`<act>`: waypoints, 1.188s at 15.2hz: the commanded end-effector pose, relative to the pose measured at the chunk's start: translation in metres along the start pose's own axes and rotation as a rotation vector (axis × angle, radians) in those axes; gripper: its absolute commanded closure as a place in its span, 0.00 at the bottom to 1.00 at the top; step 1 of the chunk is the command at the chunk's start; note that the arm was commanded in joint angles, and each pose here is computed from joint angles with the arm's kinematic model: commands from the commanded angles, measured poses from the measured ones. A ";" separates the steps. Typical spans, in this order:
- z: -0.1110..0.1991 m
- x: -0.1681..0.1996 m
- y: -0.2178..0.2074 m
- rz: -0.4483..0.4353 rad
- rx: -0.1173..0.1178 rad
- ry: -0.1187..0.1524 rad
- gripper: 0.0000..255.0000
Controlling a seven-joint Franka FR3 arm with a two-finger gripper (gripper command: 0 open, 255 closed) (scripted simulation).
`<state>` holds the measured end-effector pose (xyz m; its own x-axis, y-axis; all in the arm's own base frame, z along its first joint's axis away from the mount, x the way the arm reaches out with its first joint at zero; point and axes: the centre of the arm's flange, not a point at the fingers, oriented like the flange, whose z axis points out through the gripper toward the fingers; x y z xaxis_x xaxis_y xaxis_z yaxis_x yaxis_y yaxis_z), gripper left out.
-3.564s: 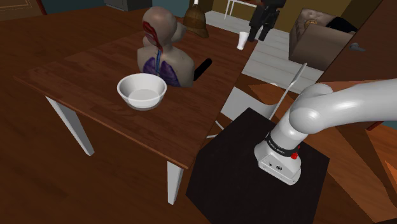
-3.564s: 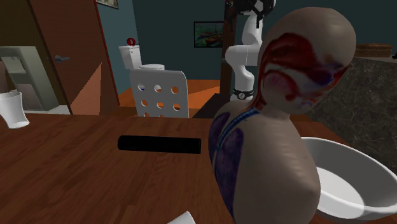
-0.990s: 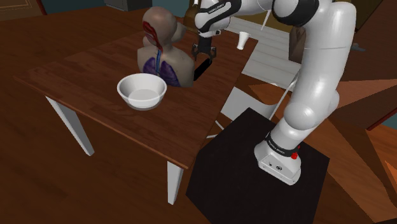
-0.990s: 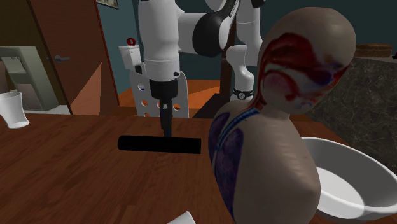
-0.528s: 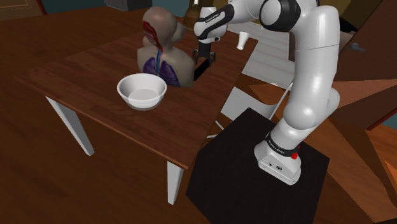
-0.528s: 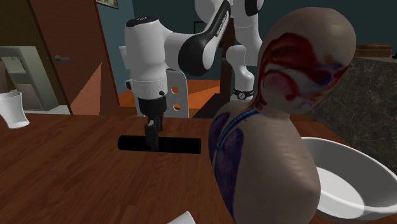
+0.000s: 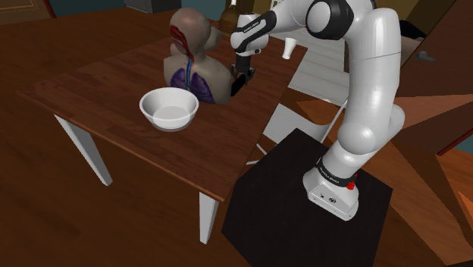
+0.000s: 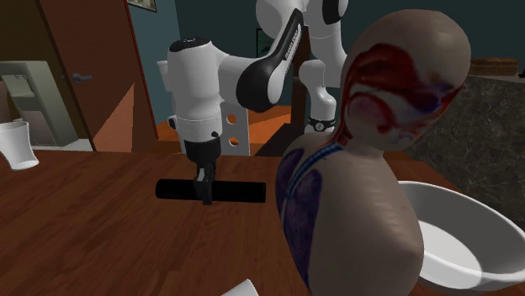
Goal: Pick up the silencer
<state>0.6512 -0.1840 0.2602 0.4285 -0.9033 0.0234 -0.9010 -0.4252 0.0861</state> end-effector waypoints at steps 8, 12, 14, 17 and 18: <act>-0.005 0.000 0.000 0.000 -0.001 0.000 1.00; -0.026 0.001 0.002 0.000 -0.001 0.000 1.00; -0.036 0.001 0.003 0.000 -0.001 0.000 1.00; -0.052 0.001 0.004 0.000 -0.001 0.000 1.00; -0.057 0.001 0.005 0.000 -0.001 0.000 1.00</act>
<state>0.6509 -0.1851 0.3118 0.4290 -0.9030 0.0230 -0.9007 -0.4257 0.0869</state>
